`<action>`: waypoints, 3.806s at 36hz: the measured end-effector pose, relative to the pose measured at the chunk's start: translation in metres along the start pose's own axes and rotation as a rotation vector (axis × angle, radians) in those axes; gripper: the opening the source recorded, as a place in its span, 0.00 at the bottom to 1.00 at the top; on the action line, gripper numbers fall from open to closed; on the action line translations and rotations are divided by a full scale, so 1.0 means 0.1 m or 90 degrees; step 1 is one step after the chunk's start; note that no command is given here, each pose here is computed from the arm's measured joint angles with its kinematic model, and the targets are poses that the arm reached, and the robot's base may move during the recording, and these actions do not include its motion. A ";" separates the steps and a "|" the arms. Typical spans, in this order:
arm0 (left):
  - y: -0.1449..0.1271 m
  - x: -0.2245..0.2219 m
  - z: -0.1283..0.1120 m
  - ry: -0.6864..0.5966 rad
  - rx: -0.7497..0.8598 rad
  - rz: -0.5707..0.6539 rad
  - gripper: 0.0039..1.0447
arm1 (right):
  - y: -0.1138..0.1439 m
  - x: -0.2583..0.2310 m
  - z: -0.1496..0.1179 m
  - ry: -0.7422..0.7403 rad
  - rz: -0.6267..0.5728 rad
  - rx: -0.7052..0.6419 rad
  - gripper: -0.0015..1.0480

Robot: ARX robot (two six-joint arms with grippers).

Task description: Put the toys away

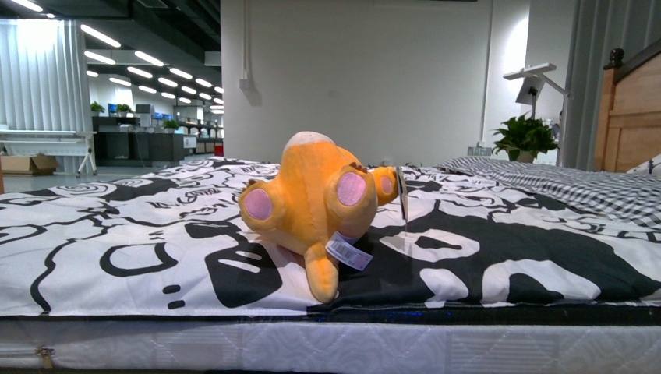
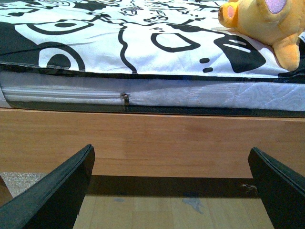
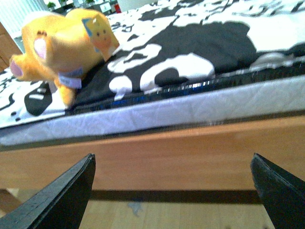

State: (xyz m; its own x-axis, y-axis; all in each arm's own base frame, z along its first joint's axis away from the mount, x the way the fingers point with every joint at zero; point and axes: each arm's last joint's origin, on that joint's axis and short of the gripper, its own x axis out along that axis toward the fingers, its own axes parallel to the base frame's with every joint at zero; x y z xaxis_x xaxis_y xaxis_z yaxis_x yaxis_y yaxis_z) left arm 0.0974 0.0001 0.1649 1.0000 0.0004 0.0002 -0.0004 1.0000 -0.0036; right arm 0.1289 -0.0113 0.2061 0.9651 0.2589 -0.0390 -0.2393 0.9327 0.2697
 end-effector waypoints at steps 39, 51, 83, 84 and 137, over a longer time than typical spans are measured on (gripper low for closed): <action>0.00 0.00 0.00 0.000 0.000 0.000 0.94 | 1.86 2.41 1.51 -0.042 0.021 -0.210 0.94; 0.00 0.00 0.00 0.000 0.000 0.000 0.94 | 2.21 2.82 1.10 0.007 -0.009 -0.222 0.94; 0.00 0.00 0.00 0.000 0.000 0.000 0.94 | 2.34 3.15 0.68 -0.009 -0.080 -0.243 0.94; 0.00 0.00 0.00 0.000 0.000 0.000 0.94 | 2.36 3.15 0.65 -0.007 -0.077 -0.241 0.94; 0.00 0.00 0.00 0.000 0.000 0.000 0.94 | 2.04 2.88 0.54 0.004 -0.049 -0.231 0.11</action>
State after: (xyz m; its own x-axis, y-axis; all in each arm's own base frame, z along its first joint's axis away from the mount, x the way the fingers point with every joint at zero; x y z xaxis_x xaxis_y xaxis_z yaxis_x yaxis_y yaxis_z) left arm 0.0974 0.0001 0.1649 1.0000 0.0004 0.0002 -0.0004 1.0000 -0.0036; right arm 0.3641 0.2395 0.3021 0.9815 0.1842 -0.0516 -0.1884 0.9777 -0.0930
